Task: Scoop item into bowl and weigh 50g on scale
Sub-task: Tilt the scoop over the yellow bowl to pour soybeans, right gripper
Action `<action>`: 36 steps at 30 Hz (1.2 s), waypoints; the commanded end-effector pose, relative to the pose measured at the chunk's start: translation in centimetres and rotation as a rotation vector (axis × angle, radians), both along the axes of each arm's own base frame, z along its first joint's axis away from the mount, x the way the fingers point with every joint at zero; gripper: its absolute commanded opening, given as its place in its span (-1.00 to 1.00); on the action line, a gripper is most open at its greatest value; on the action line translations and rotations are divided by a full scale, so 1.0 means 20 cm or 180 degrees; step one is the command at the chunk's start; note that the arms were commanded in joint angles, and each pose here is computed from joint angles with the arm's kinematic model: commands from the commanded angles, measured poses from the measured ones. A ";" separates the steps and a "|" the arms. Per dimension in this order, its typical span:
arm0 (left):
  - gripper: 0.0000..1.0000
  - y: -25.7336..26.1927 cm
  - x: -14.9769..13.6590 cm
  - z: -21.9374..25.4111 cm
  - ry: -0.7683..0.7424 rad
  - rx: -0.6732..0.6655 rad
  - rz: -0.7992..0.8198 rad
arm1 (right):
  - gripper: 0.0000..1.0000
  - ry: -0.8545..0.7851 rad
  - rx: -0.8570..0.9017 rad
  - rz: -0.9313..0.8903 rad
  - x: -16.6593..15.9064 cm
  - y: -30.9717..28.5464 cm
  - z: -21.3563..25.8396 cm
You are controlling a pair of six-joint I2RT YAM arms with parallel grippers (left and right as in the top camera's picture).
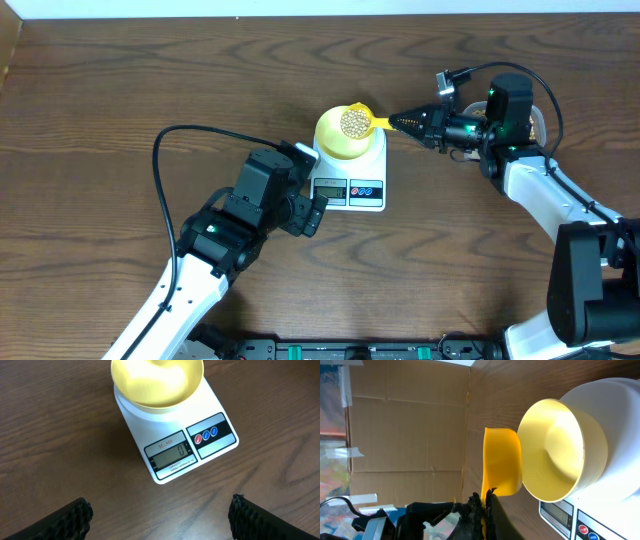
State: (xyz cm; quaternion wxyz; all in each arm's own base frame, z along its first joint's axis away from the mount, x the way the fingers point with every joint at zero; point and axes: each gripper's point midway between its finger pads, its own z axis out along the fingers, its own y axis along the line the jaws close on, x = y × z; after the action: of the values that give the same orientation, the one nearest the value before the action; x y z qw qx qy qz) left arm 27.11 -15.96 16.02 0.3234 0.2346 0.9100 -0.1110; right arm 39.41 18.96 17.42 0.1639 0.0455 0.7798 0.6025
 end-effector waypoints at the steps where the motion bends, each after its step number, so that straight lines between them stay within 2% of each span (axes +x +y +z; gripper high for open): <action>1: 0.79 0.01 0.01 -0.01 0.0005 0.0008 0.0052 | -0.98 0.0082 0.0057 0.0066 -0.02 0.02 -0.01; 20: 0.79 0.01 0.01 -0.01 0.0005 0.0008 0.0052 | -0.98 0.0014 0.0240 -0.0201 0.08 -0.11 0.09; 36: 0.78 0.01 0.01 -0.01 0.0005 0.0008 0.0052 | -0.98 0.0092 0.0296 -0.0170 0.07 -0.13 0.10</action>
State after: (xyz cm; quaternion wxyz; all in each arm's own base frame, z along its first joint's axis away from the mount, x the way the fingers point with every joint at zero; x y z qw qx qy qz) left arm 27.11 -15.96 16.02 0.3234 0.2346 0.9100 -0.1110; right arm 41.12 16.35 19.57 0.1795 0.0845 0.7536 0.6266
